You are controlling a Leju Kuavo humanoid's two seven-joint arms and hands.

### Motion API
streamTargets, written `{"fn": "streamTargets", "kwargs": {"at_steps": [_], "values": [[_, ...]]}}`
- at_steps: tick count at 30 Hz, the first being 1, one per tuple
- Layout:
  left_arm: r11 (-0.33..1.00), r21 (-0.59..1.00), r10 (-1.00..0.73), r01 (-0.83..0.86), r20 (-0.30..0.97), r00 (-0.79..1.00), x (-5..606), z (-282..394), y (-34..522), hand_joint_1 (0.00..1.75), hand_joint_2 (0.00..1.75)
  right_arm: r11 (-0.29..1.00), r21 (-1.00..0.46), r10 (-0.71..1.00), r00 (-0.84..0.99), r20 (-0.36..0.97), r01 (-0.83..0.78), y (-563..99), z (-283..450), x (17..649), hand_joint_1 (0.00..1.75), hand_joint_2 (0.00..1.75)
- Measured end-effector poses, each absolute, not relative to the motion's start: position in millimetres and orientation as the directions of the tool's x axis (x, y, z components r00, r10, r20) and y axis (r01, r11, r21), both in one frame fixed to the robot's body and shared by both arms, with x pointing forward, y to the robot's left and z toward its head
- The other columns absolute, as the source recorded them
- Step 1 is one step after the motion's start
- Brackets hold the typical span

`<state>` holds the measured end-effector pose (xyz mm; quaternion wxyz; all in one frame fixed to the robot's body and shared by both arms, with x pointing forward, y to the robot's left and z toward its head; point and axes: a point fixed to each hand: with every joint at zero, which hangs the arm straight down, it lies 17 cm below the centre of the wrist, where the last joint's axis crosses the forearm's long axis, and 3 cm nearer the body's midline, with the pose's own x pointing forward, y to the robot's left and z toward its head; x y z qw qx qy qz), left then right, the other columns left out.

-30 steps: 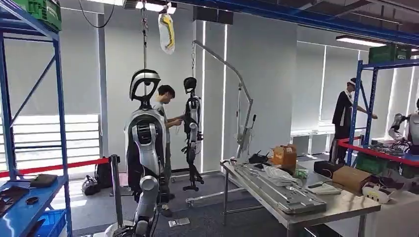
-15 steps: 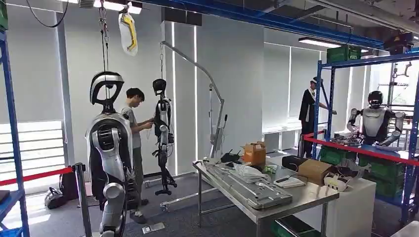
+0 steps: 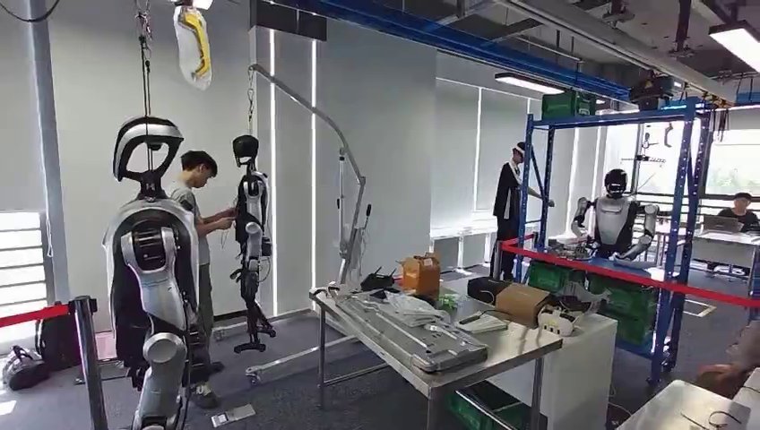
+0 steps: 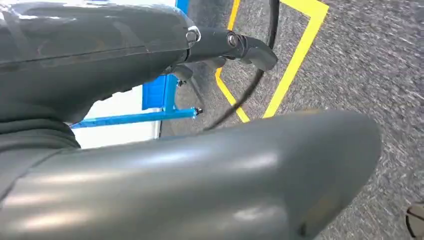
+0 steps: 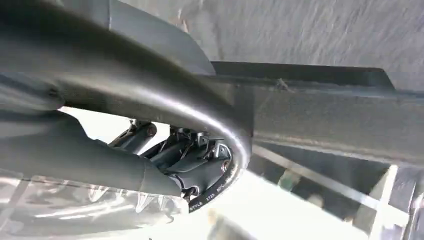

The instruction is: Take the parts from the cabinet and place them on the table.

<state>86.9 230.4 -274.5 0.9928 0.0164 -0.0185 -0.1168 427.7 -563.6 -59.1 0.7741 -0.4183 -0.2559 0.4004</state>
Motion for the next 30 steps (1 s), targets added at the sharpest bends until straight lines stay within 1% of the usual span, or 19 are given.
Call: {"fn": "streamTargets", "kwargs": {"at_steps": [4, 9, 19, 22, 23, 26, 30], "values": [[0.972, 0.036, -0.233, 0.232, 0.038, 0.972, 90, -274, 228, 0.00, 0.00, 0.257, -0.900, 0.861, 0.507, 0.047, -0.352, -577, -6, 471, 1.75, 1.75], [0.973, 0.033, -0.231, 0.229, 0.041, 0.972, 90, -274, 227, 0.00, 0.00, 0.192, -0.920, 0.900, 0.435, 0.026, -0.343, -571, 18, 494, 1.75, 1.75], [0.973, 0.031, -0.229, 0.228, 0.040, 0.973, 90, -274, 226, 0.00, 0.00, 0.160, -0.925, 0.925, 0.381, 0.018, -0.344, -548, 20, 506, 1.75, 1.75], [0.972, 0.034, -0.232, 0.230, 0.039, 0.972, 90, -274, 226, 0.00, 0.00, 0.246, -0.873, 0.917, 0.393, 0.069, -0.421, -535, 1, 497, 1.75, 1.75], [0.972, 0.035, -0.235, 0.233, 0.038, 0.971, 90, -274, 226, 0.00, 0.00, 0.263, -0.841, 0.918, 0.391, 0.067, -0.473, -530, -10, 490, 1.75, 1.75], [0.972, 0.036, -0.236, 0.234, 0.036, 0.971, 89, -274, 227, 0.00, 0.00, 0.235, -0.787, 0.941, 0.336, 0.037, -0.570, -515, -32, 475, 1.75, 1.75], [0.978, 0.040, -0.207, 0.206, 0.042, 0.977, 88, -274, 228, 0.00, 0.00, 0.213, -0.767, 0.970, 0.225, 0.092, -0.606, -486, -44, 471, 1.75, 1.75]]}}
